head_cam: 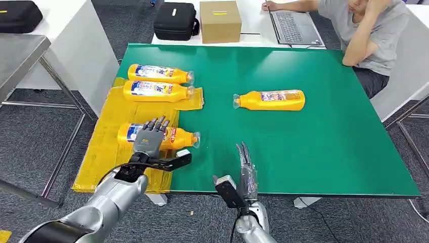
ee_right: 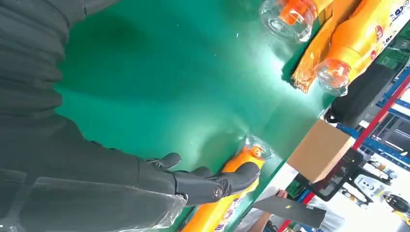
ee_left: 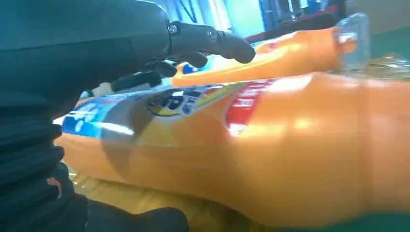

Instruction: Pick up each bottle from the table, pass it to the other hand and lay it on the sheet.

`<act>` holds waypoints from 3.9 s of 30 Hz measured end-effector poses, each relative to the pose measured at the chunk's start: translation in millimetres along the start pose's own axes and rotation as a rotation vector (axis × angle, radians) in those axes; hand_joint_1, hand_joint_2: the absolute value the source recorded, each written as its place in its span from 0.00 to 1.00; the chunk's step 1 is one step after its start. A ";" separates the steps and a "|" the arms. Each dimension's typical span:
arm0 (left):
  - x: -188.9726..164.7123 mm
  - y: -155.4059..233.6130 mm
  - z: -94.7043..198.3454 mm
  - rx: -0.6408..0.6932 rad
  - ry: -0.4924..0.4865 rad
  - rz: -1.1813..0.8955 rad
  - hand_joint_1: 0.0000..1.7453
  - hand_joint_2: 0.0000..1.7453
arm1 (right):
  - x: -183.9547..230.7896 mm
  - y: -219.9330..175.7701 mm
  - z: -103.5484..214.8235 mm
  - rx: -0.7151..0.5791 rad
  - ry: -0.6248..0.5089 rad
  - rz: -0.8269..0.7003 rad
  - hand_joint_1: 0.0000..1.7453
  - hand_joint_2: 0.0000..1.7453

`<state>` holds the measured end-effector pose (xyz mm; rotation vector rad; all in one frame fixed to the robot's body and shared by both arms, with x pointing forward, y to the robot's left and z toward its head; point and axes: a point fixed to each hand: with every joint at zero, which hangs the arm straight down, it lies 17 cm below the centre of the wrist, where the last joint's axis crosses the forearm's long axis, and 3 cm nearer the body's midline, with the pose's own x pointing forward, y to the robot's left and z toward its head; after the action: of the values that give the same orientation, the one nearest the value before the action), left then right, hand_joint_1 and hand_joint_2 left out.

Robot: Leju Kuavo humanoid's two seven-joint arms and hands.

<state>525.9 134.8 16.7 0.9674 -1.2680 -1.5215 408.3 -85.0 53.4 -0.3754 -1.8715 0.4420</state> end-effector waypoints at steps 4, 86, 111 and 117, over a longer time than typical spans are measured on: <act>13.0 2.4 1.0 0.022 -0.032 -0.005 0.00 1.00 | 0.2 0.2 0.1 0.003 -0.004 0.006 0.00 1.00; 149.2 175.7 91.9 0.725 -0.562 0.794 0.00 1.00 | 100.2 -95.0 -10.0 -0.225 -0.320 -0.014 0.00 1.00; 150.7 210.9 115.9 0.773 -0.624 1.090 0.00 1.00 | 149.8 -123.7 5.8 -0.204 -0.632 0.522 0.00 1.00; 153.5 220.9 127.2 0.782 -0.671 1.116 0.00 1.00 | 132.5 -160.0 15.3 -0.239 -0.602 0.630 0.00 1.00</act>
<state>395.9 8.7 252.9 -0.0080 -2.4052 -0.4036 343.5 -166.5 233.8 -1.1060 -2.3787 0.8205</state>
